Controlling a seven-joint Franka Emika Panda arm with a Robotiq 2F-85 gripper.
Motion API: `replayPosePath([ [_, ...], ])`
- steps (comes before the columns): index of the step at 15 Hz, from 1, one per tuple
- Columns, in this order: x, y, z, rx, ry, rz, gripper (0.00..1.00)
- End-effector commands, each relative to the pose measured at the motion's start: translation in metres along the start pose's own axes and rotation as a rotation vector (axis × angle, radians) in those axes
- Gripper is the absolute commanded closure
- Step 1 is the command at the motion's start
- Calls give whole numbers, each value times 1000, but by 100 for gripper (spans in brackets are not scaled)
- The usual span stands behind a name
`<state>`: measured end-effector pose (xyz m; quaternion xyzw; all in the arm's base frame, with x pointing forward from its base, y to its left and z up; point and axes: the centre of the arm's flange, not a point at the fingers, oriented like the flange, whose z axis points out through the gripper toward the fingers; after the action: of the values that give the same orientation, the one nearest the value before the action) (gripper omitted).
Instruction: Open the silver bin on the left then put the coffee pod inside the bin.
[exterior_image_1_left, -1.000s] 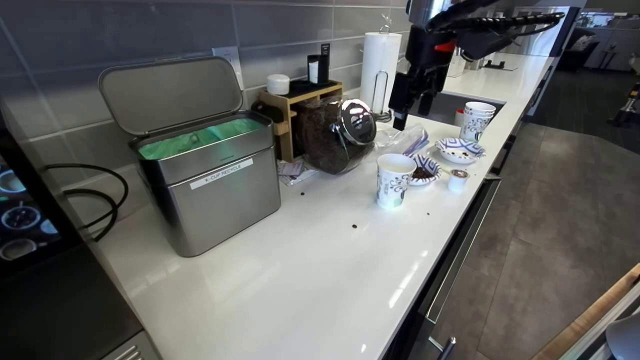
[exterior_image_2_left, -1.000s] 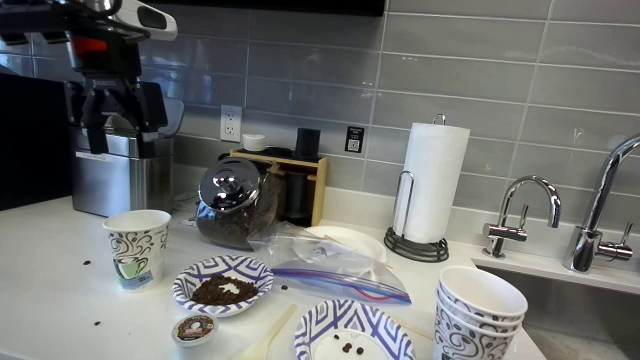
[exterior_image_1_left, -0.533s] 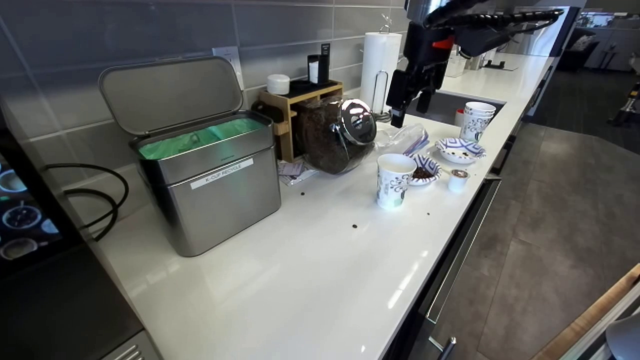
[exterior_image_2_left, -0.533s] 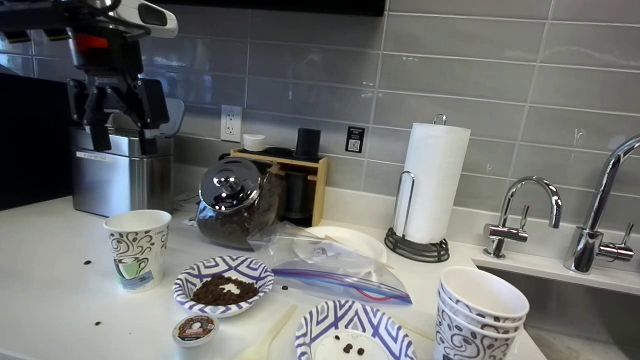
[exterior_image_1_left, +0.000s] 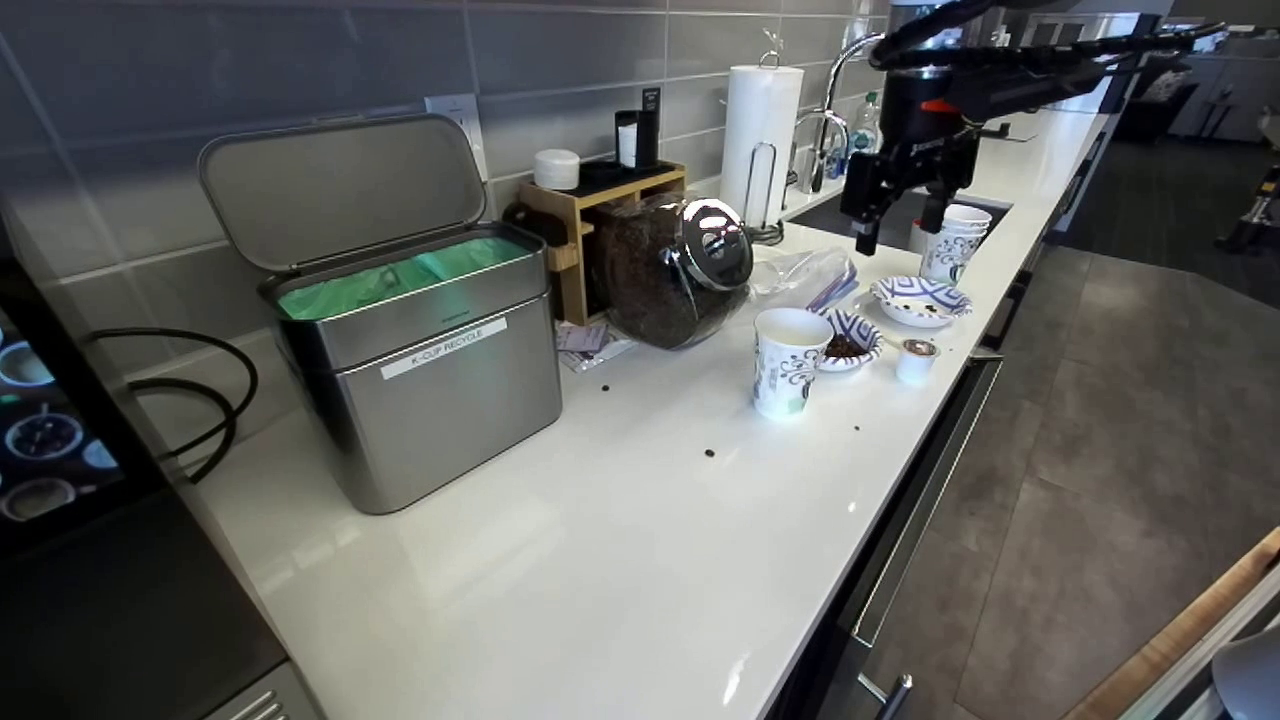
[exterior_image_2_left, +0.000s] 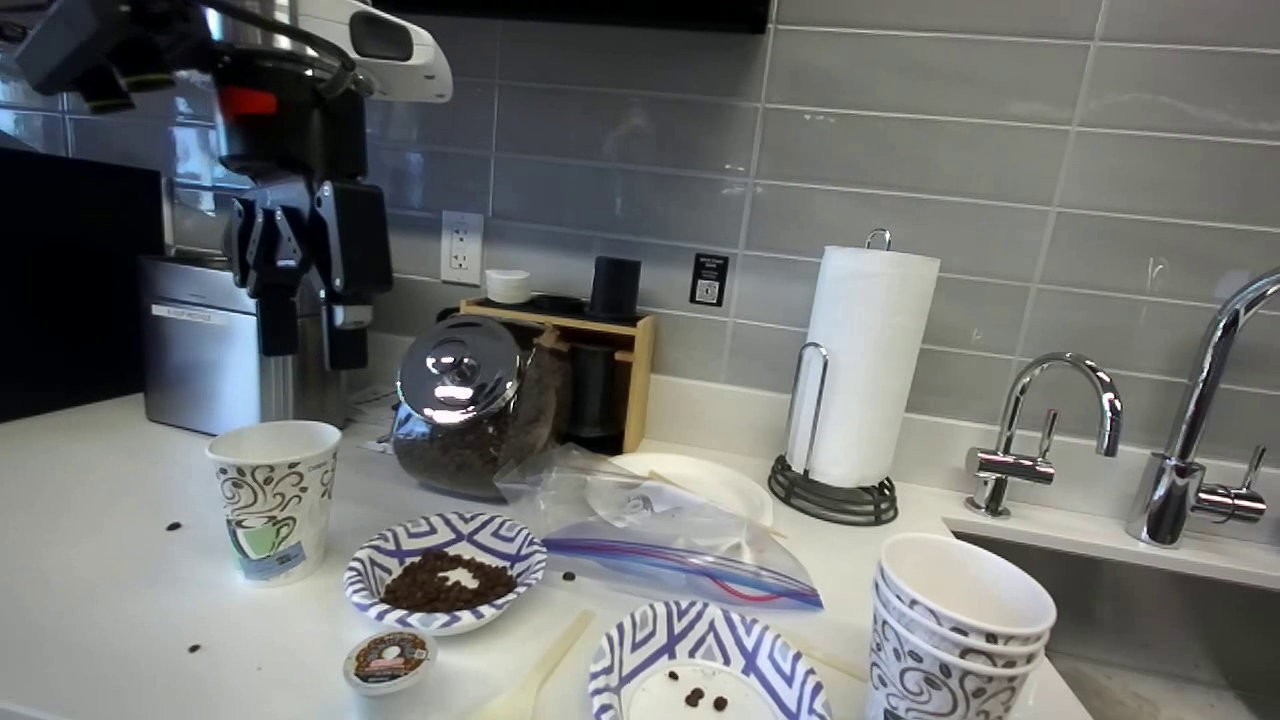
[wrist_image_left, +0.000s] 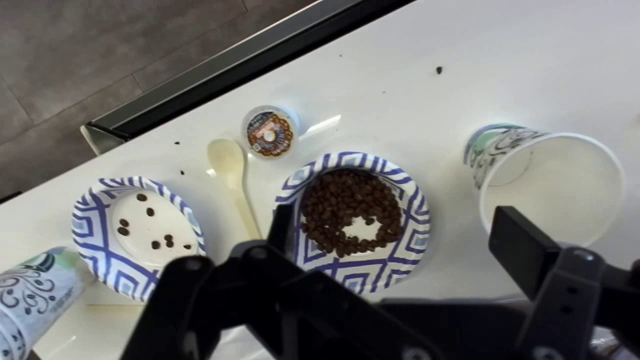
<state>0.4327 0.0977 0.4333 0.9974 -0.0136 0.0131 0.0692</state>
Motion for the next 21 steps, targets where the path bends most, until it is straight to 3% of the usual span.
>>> replayPosePath([
  [1,-30,32,16,-15,18,62,0],
  [9,-79,100,58,22,150,264,0],
  [14,-68,117,77,61,209,297,0],
  [17,-58,122,89,88,206,314,0],
  [21,-54,123,118,111,101,311,0],
])
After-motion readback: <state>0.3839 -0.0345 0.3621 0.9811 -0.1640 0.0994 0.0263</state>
